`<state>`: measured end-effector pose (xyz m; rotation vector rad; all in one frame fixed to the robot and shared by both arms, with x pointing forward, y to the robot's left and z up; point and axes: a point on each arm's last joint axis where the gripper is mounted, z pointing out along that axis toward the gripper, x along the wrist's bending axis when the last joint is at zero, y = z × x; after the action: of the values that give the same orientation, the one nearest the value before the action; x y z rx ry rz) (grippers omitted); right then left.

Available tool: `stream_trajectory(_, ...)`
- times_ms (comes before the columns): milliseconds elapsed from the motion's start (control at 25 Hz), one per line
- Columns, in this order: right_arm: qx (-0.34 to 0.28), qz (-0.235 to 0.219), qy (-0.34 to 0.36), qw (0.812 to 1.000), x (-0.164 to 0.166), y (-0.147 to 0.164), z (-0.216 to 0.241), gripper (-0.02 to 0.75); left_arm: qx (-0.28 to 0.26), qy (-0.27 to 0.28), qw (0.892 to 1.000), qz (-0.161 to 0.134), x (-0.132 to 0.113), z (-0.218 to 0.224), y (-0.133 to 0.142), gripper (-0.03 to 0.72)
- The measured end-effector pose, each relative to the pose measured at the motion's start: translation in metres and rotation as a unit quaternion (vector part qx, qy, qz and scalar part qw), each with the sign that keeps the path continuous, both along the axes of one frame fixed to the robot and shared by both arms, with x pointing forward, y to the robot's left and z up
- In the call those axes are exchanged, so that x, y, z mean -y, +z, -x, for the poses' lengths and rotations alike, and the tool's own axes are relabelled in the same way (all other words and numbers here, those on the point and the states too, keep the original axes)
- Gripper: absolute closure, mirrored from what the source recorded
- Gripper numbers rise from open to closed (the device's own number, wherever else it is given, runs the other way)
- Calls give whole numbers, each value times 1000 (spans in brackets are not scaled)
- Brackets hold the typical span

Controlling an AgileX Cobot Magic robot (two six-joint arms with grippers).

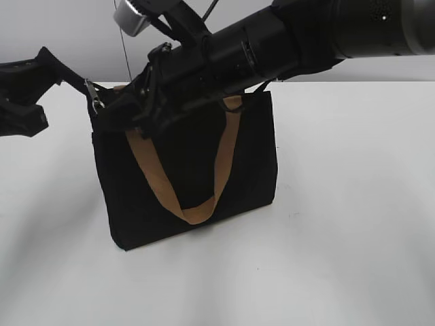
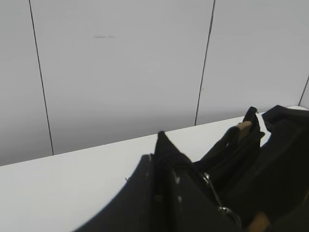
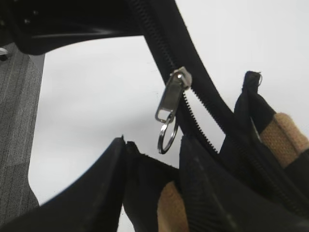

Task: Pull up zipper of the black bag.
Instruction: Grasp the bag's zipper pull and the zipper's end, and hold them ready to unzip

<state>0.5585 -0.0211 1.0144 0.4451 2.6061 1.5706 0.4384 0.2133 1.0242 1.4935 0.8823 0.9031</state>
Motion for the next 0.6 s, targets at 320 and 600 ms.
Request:
stream_trajectory(320, -7, -11, -10, 1000, -1, 1, -1, 445, 0, 0, 1000, 0, 0, 0, 0, 667)
stream_trajectory(600, -8, -12, -10, 1000, -1, 2, -1, 481, 0, 0, 1000, 0, 0, 0, 0, 667)
